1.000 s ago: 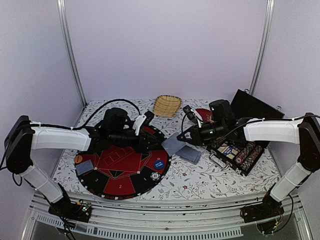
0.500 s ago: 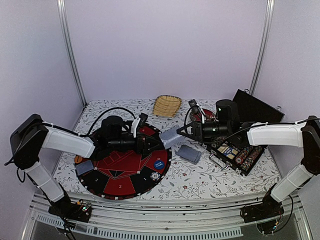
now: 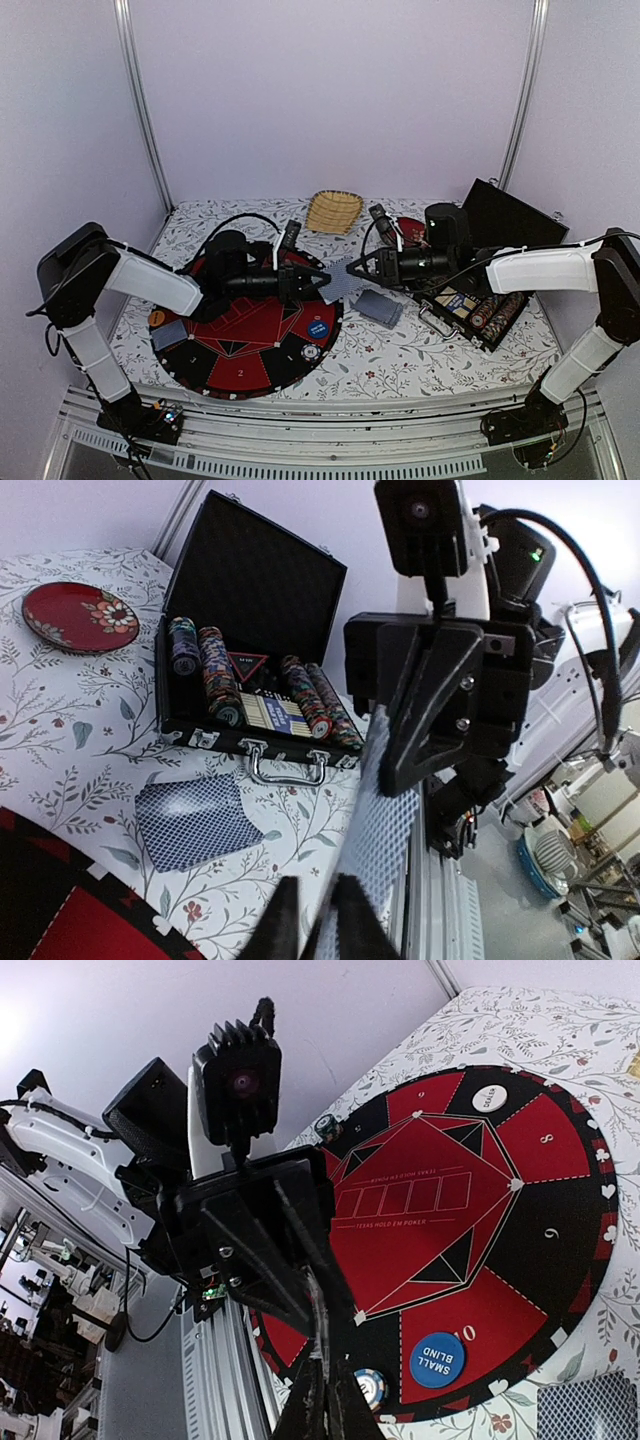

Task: Distribute texas hold em gaming equipment
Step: Pass from the right arm to the left

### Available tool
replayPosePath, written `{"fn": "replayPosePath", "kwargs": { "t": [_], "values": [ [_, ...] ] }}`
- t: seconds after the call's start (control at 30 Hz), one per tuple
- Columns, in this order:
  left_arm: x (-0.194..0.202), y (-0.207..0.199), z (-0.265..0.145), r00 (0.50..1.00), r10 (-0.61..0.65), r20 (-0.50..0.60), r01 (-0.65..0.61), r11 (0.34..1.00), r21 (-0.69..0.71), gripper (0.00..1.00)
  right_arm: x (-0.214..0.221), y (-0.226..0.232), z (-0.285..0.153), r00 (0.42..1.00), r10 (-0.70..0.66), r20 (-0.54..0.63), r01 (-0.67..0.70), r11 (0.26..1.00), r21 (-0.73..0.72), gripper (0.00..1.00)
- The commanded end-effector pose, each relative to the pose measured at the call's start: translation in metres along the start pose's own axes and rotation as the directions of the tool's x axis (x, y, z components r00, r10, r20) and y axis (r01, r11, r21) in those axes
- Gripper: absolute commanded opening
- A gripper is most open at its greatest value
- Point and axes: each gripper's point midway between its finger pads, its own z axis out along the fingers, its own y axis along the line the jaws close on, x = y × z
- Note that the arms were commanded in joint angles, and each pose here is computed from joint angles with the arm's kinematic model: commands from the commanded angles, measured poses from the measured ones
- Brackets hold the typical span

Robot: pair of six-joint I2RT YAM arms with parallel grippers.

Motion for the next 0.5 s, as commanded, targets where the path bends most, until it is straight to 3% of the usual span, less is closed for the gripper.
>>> {"fn": "replayPosePath", "kwargs": {
  "t": [0.0,0.17,0.33,0.47],
  "values": [
    [-0.008,-0.009,-0.001,0.999,0.031,0.017,-0.031,0.999,0.04,0.0,-0.001,0.008,0.002,1.0,-0.028,-0.012,0.027,0.999,-0.035,0.1],
    [0.001,-0.013,-0.009,0.996,0.083,-0.029,-0.082,0.996,0.034,0.0,0.001,0.009,-0.015,0.993,-0.112,-0.045,0.111,0.994,-0.019,0.41],
    [0.014,-0.024,-0.01,0.977,0.163,-0.135,-0.151,0.984,0.092,0.0,0.016,0.009,-0.019,0.97,-0.183,-0.164,0.178,0.983,-0.043,0.52],
    [0.023,-0.027,-0.003,0.951,0.222,-0.218,-0.199,0.972,0.122,0.0,0.018,0.002,-0.018,0.954,-0.213,-0.21,0.214,0.977,-0.019,0.54]
  ]
}}
